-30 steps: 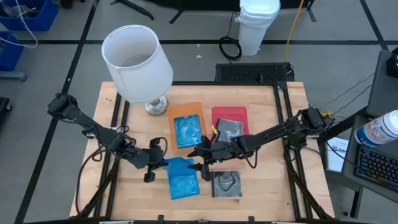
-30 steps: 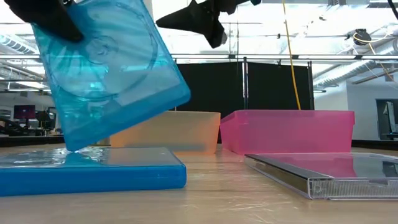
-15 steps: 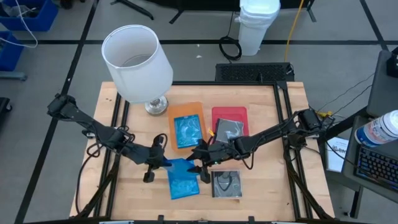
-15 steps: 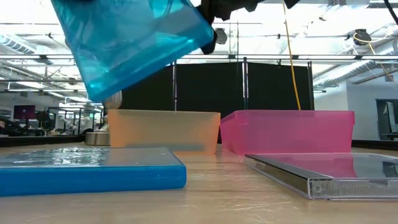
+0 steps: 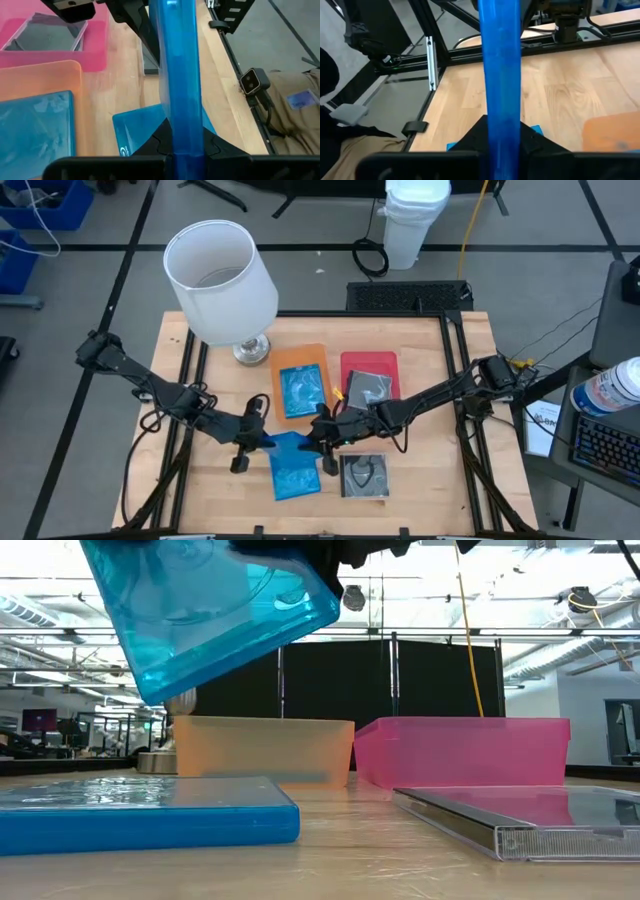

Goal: Pick & place jewel cases by type
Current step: Put the blue CD case into the orange bin

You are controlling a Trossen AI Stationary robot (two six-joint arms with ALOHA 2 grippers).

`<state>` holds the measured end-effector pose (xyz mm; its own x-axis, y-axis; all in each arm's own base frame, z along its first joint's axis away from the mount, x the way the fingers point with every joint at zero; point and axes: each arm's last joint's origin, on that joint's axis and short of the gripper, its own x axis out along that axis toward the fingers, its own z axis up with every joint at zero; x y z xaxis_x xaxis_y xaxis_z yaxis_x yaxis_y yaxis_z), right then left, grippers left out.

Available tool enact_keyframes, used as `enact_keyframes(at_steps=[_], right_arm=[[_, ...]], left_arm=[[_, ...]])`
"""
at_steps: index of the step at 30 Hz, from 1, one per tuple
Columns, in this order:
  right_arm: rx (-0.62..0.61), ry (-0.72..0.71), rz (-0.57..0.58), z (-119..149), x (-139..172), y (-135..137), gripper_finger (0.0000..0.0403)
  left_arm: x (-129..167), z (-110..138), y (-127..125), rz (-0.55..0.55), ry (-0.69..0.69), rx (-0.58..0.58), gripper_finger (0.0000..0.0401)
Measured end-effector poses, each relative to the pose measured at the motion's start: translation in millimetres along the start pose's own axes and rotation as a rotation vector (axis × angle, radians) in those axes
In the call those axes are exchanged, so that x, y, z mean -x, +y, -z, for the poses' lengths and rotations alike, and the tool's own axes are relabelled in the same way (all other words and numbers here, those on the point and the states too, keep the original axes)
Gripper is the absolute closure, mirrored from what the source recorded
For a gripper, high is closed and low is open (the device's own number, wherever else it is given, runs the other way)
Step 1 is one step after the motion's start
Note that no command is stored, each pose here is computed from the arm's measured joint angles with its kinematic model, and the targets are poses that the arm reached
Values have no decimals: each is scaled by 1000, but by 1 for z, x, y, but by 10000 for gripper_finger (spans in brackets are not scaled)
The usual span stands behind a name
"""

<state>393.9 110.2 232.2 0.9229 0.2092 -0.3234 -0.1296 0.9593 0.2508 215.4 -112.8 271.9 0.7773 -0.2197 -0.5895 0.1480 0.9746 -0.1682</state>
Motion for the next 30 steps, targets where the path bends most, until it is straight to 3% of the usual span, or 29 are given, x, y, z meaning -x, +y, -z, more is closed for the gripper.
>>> enact_keyframes(at_steps=[6, 13, 18, 24, 30], right_arm=[[20, -7, 0, -3, 3, 0, 380], [68, -15, 2, -16, 17, 3, 381], [119, 2, 87, -25, 32, 2, 383], [146, 15, 137, -37, 50, -4, 383], [119, -38, 193, -47, 55, -13, 371]], left_arm=[[10, -3, 0, 17, -32, 25, 325], [42, -6, 5, 41, -91, 30, 246], [67, 4, 7, 57, -64, 57, 208], [60, 33, -6, 62, 3, 22, 207], [29, 65, -26, 67, -59, -82, 259]])
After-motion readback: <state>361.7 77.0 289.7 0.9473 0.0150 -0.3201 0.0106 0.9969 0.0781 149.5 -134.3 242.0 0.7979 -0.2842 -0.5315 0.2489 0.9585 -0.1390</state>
